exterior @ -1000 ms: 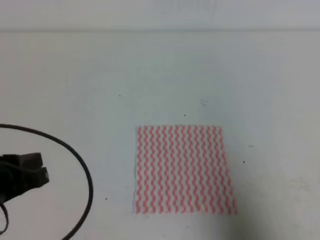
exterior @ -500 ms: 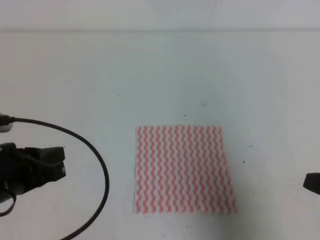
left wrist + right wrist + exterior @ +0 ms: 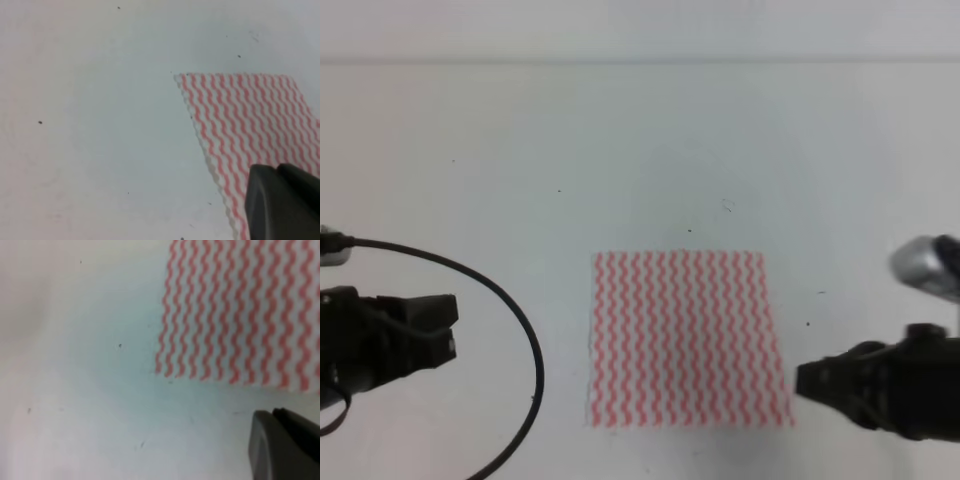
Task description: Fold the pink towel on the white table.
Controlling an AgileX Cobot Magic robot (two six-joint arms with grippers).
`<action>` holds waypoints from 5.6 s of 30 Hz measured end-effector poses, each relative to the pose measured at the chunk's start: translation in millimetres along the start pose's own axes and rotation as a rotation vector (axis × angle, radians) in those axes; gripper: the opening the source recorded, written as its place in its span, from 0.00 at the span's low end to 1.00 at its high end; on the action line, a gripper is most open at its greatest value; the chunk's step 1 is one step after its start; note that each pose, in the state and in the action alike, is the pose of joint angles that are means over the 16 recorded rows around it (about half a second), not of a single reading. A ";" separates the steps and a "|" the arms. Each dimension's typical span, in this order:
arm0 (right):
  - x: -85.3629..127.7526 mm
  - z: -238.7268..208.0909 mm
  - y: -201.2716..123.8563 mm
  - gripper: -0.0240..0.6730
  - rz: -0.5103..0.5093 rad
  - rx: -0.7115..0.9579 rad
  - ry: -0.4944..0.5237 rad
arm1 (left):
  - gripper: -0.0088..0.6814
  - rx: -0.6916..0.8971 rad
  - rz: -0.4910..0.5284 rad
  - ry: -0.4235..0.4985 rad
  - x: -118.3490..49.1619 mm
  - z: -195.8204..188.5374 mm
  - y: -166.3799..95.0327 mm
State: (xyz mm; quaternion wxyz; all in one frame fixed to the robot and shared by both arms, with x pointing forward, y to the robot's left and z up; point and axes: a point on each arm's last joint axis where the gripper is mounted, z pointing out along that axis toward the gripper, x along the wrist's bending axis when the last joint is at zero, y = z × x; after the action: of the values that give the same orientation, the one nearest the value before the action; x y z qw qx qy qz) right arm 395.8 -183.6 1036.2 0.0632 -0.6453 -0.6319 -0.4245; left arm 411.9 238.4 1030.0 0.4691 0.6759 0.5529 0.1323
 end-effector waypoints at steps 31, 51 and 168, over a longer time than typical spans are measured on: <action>-20.4 82.1 2.5 0.29 0.084 0.149 -0.292 | 0.01 0.086 0.178 -0.243 -40.9 2.9 -14.1; -44.5 121.4 -1.6 0.44 0.156 0.176 -0.377 | 0.00 0.080 0.185 -0.225 -39.0 4.6 -13.3; -30.3 131.8 19.7 0.01 0.165 0.106 -0.322 | 0.00 0.108 0.412 -0.256 -37.8 13.1 -18.0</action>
State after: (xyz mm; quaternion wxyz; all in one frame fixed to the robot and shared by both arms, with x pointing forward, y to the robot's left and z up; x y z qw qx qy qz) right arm 479.4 -129.1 943.0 0.0298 -0.7502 -0.6003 -0.2755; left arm 396.5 198.1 1021.9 0.4614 0.8098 0.3457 0.1089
